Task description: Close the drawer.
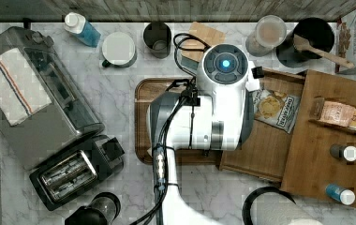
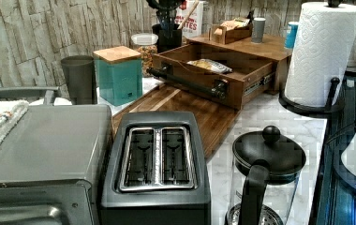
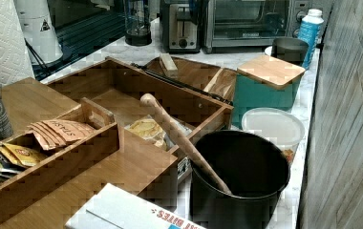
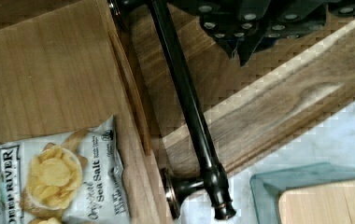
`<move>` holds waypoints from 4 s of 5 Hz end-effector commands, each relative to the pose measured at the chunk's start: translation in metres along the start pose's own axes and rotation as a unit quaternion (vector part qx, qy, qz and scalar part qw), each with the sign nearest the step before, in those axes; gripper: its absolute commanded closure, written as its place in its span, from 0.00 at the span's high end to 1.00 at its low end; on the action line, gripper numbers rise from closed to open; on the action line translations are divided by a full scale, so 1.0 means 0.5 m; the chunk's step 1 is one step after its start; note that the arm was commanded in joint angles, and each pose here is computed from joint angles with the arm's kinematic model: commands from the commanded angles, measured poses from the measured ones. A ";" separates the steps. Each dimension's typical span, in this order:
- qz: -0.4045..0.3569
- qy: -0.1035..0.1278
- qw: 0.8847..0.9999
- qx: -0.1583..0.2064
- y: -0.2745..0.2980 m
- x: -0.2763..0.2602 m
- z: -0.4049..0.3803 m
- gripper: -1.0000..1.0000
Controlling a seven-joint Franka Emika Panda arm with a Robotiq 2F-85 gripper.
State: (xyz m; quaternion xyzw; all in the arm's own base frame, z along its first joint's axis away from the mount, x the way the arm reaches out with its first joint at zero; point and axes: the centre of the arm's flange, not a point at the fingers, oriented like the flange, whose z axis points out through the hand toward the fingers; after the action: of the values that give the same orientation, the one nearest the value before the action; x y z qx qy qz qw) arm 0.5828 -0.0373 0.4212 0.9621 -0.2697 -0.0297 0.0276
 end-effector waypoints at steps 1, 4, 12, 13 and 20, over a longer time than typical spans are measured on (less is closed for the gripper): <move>-0.086 0.078 0.993 0.005 -0.146 -0.015 0.030 0.00; -0.065 0.039 0.996 -0.039 -0.127 0.060 0.162 0.00; -0.106 0.010 0.994 -0.030 0.221 0.121 0.269 0.00; -0.103 0.024 0.994 -0.035 0.308 0.129 0.282 0.00; -0.062 0.051 0.991 -0.105 0.702 0.174 0.200 0.00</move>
State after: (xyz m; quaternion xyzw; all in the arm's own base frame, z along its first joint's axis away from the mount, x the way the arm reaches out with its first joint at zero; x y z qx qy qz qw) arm 0.5407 -0.2296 0.2670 0.9886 -0.1009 -0.0311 0.1071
